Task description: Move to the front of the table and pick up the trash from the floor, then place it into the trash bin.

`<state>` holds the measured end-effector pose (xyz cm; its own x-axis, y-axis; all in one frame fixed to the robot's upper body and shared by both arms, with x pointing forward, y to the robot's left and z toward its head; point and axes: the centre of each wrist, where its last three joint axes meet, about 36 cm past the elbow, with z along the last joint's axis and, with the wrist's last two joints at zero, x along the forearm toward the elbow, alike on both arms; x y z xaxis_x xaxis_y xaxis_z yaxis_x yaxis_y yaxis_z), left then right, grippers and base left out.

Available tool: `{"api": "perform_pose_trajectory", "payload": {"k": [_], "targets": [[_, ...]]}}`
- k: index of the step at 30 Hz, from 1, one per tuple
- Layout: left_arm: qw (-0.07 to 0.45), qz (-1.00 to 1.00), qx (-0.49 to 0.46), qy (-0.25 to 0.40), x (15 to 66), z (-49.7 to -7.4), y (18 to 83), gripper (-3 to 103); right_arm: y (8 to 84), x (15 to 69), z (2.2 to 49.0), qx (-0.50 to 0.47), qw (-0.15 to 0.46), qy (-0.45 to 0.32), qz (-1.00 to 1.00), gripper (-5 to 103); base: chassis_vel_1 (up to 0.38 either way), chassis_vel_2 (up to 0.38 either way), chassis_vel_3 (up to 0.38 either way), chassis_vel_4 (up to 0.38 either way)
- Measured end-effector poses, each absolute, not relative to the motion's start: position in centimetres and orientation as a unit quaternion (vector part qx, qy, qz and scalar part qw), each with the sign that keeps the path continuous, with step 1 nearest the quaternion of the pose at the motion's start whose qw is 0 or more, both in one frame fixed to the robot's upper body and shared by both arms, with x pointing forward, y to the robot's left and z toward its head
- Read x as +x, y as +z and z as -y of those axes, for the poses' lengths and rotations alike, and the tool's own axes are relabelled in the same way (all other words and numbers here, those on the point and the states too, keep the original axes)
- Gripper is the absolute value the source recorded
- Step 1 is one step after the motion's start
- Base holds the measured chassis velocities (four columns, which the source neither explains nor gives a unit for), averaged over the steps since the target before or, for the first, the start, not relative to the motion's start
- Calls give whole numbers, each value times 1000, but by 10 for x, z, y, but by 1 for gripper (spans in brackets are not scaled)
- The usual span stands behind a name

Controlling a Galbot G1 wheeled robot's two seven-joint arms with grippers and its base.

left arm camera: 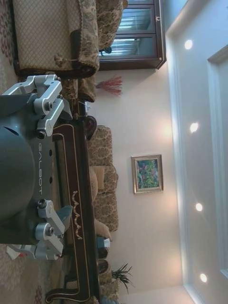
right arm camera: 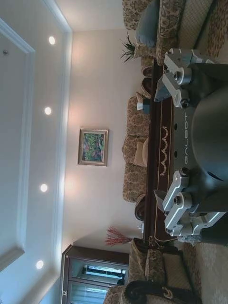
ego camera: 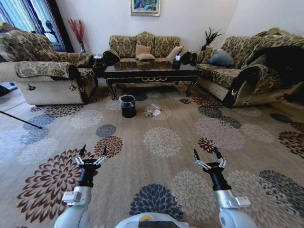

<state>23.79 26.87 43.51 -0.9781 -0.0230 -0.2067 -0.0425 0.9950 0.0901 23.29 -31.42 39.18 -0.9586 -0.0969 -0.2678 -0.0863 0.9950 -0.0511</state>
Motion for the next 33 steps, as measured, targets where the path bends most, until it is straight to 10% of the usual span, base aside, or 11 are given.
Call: {"api": "perform_pose_trajectory", "payload": {"k": [33], "targets": [[103,-991,-52,73,228,-272,426,100,401,226,313,-56,201,-20,-978,100,-272,267,260,-259]]}}
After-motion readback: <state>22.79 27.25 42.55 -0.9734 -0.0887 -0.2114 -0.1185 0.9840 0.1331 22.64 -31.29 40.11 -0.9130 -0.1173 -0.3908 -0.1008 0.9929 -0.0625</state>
